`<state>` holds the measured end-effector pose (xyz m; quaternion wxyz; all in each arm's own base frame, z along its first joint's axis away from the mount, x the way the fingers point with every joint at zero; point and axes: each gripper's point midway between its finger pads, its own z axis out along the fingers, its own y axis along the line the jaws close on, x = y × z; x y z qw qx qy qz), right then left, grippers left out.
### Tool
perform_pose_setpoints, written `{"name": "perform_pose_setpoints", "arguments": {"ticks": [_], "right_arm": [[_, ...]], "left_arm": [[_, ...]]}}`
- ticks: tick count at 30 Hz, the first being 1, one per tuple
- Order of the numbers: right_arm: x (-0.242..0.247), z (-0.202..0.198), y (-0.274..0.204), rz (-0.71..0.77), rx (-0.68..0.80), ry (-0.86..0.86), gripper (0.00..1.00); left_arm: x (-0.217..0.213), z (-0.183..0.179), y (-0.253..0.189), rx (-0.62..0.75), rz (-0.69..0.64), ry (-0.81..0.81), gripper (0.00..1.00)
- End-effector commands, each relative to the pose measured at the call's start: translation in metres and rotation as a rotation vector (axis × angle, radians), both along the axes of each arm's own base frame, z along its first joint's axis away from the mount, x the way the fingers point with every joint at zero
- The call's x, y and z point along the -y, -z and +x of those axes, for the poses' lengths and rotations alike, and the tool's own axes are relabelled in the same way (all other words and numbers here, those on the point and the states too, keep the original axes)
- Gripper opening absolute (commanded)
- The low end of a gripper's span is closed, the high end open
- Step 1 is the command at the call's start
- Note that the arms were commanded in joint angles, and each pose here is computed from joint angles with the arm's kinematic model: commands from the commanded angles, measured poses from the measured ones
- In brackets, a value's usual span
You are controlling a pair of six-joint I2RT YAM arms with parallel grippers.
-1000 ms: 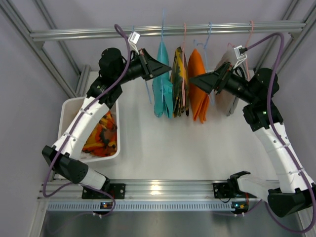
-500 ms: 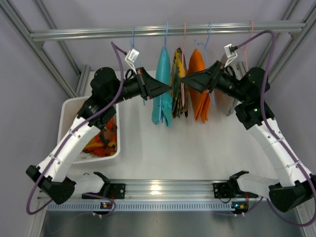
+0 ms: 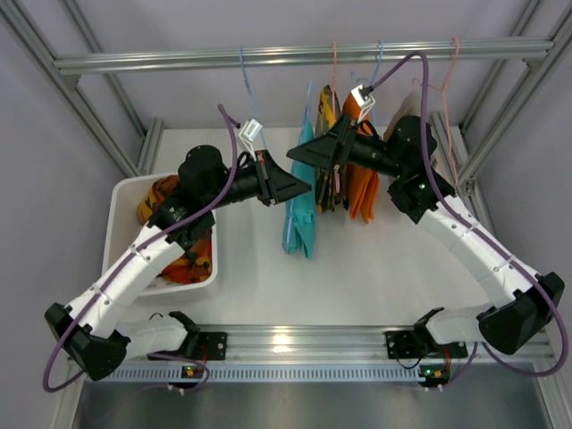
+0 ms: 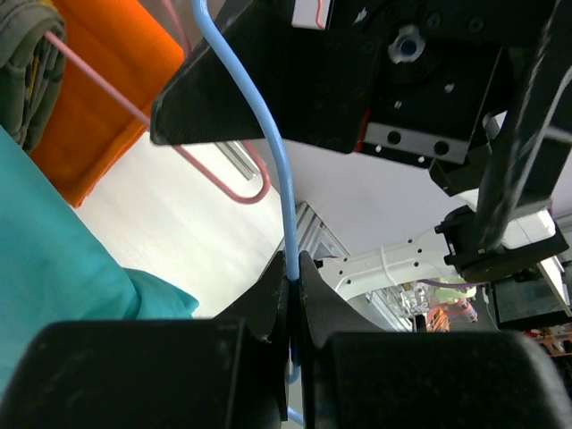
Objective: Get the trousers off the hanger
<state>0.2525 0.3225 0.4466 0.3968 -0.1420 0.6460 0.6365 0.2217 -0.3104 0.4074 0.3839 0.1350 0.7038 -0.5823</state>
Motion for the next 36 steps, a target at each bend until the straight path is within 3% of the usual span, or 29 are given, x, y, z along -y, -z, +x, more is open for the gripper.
{"name": "perform_pose_setpoints", "arguments": {"ticks": [1, 13, 14, 16, 17, 18, 21, 22, 25, 26, 29, 36], "right_arm": [[-0.005, -0.011, -0.046, 0.1, 0.11, -0.02, 0.86], [-0.024, -0.011, -0.047, 0.102, 0.105, -0.059, 0.42], [-0.024, -0.014, -0.049, 0.104, 0.111, -0.065, 0.33], [-0.024, -0.016, -0.053, 0.105, 0.121, -0.068, 0.27], [-0.023, -0.018, -0.055, 0.108, 0.129, -0.069, 0.12], [-0.022, -0.021, -0.057, 0.112, 0.137, -0.073, 0.04], [-0.017, -0.033, -0.066, 0.127, 0.182, -0.098, 0.0], [-0.016, -0.037, -0.064, 0.123, 0.185, -0.111, 0.0], [-0.01, -0.051, -0.066, 0.128, 0.21, -0.14, 0.0], [-0.006, -0.057, -0.069, 0.132, 0.224, -0.146, 0.0], [0.0, -0.069, -0.067, 0.132, 0.233, -0.164, 0.0], [0.003, -0.077, -0.06, 0.15, 0.176, -0.183, 0.0]], "left_arm": [[-0.013, -0.02, -0.064, 0.264, -0.142, 0.002, 0.0], [-0.015, -0.025, -0.053, 0.314, -0.09, -0.004, 0.0], [-0.014, -0.027, -0.052, 0.327, -0.084, 0.0, 0.0], [-0.014, -0.028, -0.042, 0.338, -0.041, 0.0, 0.0], [-0.014, -0.03, -0.04, 0.347, -0.031, 0.006, 0.0], [-0.015, -0.031, -0.035, 0.354, -0.013, 0.009, 0.0], [-0.024, -0.032, -0.015, 0.442, 0.08, -0.01, 0.14], [-0.027, -0.031, 0.0, 0.436, 0.124, -0.015, 0.35], [-0.045, -0.036, 0.012, 0.516, 0.183, -0.055, 0.57], [-0.051, -0.037, 0.019, 0.517, 0.214, -0.067, 0.75], [-0.071, -0.048, 0.043, 0.554, 0.313, -0.064, 0.93], [-0.099, -0.069, 0.092, 0.673, 0.438, -0.026, 0.98]]}}
